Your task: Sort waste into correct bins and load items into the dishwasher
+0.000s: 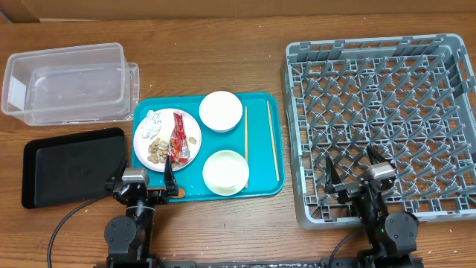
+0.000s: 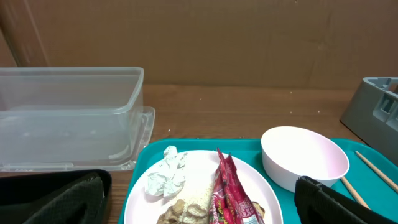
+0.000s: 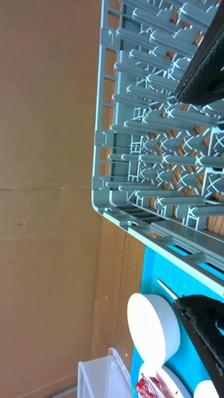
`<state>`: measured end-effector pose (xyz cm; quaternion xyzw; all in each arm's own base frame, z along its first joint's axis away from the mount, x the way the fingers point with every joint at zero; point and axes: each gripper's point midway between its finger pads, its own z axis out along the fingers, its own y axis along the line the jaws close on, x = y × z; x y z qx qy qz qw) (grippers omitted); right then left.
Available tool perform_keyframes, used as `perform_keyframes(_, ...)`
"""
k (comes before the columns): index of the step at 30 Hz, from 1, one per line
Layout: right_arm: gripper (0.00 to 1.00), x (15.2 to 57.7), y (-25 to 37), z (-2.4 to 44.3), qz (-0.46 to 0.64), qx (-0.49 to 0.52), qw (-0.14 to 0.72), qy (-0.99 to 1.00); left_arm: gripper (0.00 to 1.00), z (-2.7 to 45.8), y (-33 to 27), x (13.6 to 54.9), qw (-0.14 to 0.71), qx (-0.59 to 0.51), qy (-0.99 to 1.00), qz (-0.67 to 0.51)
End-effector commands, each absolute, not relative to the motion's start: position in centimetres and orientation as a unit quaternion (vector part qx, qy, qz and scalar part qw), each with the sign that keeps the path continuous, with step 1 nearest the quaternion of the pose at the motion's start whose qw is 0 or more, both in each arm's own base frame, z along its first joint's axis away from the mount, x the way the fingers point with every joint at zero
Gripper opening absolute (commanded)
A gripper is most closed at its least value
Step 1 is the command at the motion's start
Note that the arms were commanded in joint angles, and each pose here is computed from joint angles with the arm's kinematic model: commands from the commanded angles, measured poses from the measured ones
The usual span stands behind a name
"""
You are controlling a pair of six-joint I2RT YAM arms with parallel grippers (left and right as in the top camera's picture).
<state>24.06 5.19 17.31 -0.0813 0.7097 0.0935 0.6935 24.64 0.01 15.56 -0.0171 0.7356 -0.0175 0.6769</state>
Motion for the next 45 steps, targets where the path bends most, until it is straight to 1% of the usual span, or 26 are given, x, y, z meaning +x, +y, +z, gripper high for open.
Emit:
perform_keyframes(1, 1.00, 24.1, 5.1, 17.2, 0.092, -0.081, 0.695, 0.708, 1.00, 15.5, 0.3, 24.6, 0.679, -0.014, 0.734, -0.007)
perform_keyframes(29, 1.00, 24.0, 5.3, 17.3, 0.099, -0.083, 0.696, 0.706, 1.00, 15.7, 0.3, 24.6, 0.681, -0.015, 0.732, -0.006)
perform_keyframes(34, 1.00, 24.1, 5.1, 17.4, 0.123, -0.049, 0.693, 0.708, 1.00, 15.6, 0.2, 24.6, 0.680, -0.016, 0.733, -0.009)
perform_keyframes(40, 1.00, 23.8, 4.0, 19.8, 0.113, -0.016, 0.698, 0.707, 1.00, 17.0, 0.0, 24.1, 0.673, -0.028, 0.739, -0.027)
perform_keyframes(45, 1.00, 23.3, 3.5, 21.7, 0.114, 0.007, 0.674, 0.730, 1.00, 19.1, 0.1, 23.1, 0.652, -0.033, 0.757, -0.027)
